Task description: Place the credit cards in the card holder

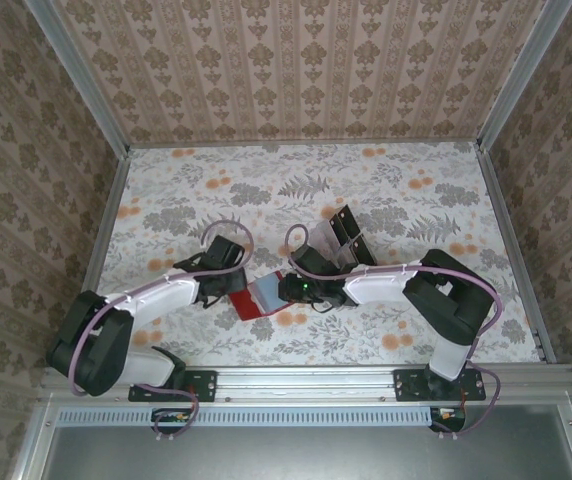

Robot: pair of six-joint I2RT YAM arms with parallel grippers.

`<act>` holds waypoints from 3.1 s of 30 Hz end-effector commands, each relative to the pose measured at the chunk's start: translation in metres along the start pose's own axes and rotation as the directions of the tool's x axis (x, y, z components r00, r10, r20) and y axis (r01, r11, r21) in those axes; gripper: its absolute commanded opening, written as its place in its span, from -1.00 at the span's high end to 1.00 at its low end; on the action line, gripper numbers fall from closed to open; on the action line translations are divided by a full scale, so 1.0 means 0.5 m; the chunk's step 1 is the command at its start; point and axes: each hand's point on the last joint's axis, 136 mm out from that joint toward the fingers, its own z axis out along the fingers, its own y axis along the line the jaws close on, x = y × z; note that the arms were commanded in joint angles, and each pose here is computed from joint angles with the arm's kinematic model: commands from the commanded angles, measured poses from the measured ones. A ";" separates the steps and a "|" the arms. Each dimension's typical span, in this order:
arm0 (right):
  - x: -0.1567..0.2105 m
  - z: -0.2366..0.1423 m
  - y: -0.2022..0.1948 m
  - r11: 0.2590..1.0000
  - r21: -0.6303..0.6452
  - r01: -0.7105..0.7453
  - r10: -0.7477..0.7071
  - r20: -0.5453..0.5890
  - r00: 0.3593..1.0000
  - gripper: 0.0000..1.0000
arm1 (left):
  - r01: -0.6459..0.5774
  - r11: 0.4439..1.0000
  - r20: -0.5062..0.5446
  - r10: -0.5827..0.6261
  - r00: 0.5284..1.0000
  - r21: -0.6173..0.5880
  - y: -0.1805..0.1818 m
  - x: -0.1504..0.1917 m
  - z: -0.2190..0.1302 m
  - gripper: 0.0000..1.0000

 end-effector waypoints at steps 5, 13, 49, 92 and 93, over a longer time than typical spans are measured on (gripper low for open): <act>0.011 0.003 -0.015 0.995 0.020 -0.096 0.095 0.039 0.995 0.44 | -0.026 0.990 0.060 0.018 0.998 0.136 -0.054 -0.041 -0.085 -0.19; 0.028 0.024 -0.034 0.979 0.035 -0.200 0.197 0.071 0.978 0.45 | 0.080 0.944 0.032 -0.095 0.995 0.321 -0.118 0.015 -0.118 -0.23; -0.029 -0.057 0.070 0.998 -0.014 -0.062 0.063 0.119 0.991 0.27 | 0.125 0.938 0.097 -0.164 0.982 0.322 -0.057 0.016 -0.060 -0.23; -0.036 0.071 0.094 0.996 -0.083 -0.034 0.024 -0.122 0.992 0.15 | 0.111 0.963 0.074 -0.132 0.988 0.246 -0.006 0.067 0.003 -0.07; -0.035 0.073 0.095 0.995 -0.087 -0.039 0.028 -0.125 0.992 0.15 | 0.110 0.963 0.075 -0.132 0.988 0.247 -0.007 0.067 0.003 -0.06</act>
